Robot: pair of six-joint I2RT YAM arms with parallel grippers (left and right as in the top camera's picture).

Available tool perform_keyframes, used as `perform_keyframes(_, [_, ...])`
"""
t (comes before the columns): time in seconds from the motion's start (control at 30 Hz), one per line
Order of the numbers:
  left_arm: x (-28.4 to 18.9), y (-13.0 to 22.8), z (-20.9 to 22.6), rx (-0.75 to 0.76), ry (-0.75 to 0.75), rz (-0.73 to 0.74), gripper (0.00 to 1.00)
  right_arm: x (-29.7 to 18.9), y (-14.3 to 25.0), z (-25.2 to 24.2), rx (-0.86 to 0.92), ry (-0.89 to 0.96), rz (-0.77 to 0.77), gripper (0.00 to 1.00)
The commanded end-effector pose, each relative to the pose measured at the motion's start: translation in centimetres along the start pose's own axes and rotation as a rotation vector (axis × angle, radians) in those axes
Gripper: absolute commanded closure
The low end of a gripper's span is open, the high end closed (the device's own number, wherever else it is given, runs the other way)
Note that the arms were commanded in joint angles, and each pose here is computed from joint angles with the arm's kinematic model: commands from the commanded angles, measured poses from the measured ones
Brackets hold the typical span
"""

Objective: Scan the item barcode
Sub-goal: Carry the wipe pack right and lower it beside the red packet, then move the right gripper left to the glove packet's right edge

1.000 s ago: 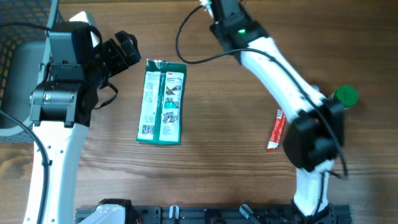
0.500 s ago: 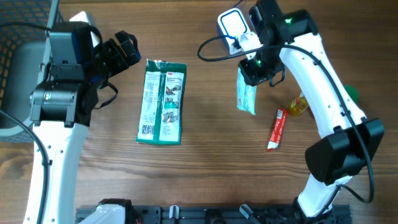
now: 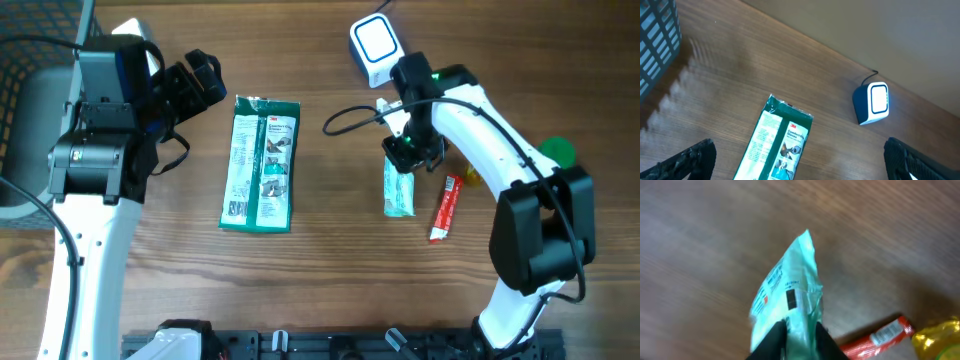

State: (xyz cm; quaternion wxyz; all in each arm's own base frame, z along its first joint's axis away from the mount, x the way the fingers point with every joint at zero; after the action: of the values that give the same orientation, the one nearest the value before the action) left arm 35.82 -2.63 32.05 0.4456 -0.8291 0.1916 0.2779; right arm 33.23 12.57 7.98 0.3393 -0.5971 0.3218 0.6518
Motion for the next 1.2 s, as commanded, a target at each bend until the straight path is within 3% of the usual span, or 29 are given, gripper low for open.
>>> perform_keyframes(0.0, [0.0, -0.3, 0.2, 0.021, -0.012, -0.011, 0.0, 1.2, -0.1, -1.1, 0.01, 0.059, -0.008, 0.45])
perform_keyframes(0.1, [0.0, -0.3, 0.2, 0.021, -0.011, -0.011, 0.0, 1.8, -2.7, -1.8, 0.208, 0.078, -0.146, 0.35])
perform_keyframes(0.2, [0.0, -0.3, 0.2, 0.021, -0.011, -0.011, 0.0, 2.3, -3.9, -0.2, 0.366, -0.026, -0.197, 0.42])
perform_keyframes(0.3, [0.0, -0.3, 0.2, 0.021, -0.011, -0.011, 0.0, 2.4, -4.1, 2.7, 0.348, -0.131, -0.181, 0.49])
perform_keyframes(0.47, [0.0, -0.3, 0.2, 0.021, -0.012, -0.011, 0.0, 2.6, -4.6, 6.4, 0.262, -0.137, -0.175, 0.48])
perform_keyframes(0.63, [0.0, -0.3, 0.2, 0.021, -0.011, -0.011, 0.0, 3.5, -3.4, 7.9, 0.325, -0.072, -0.114, 0.49])
perform_keyframes(0.9, [0.0, -0.3, 0.2, 0.021, -0.012, -0.011, 0.0, 6.5, 1.9, 2.7, 0.382, 0.252, 0.005, 0.45])
perform_keyframes(1.17, [0.0, -0.3, 0.2, 0.021, -0.011, -0.011, 0.0, 6.7, 3.5, -0.3, 0.396, 0.198, 0.057, 0.46])
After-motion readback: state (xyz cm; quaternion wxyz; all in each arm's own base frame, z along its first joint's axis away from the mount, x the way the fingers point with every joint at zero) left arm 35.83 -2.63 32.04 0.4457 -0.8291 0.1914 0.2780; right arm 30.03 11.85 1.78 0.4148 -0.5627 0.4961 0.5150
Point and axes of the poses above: each gripper's point midway between its finger pads, its own x axis out along the fingers, its own z axis along the line the jaws close on, y = z × x, the point moved 2 cm from there along -x, back along the fingers, and after that the axes turned 5 degrees about -x, right-handed, at the moved point
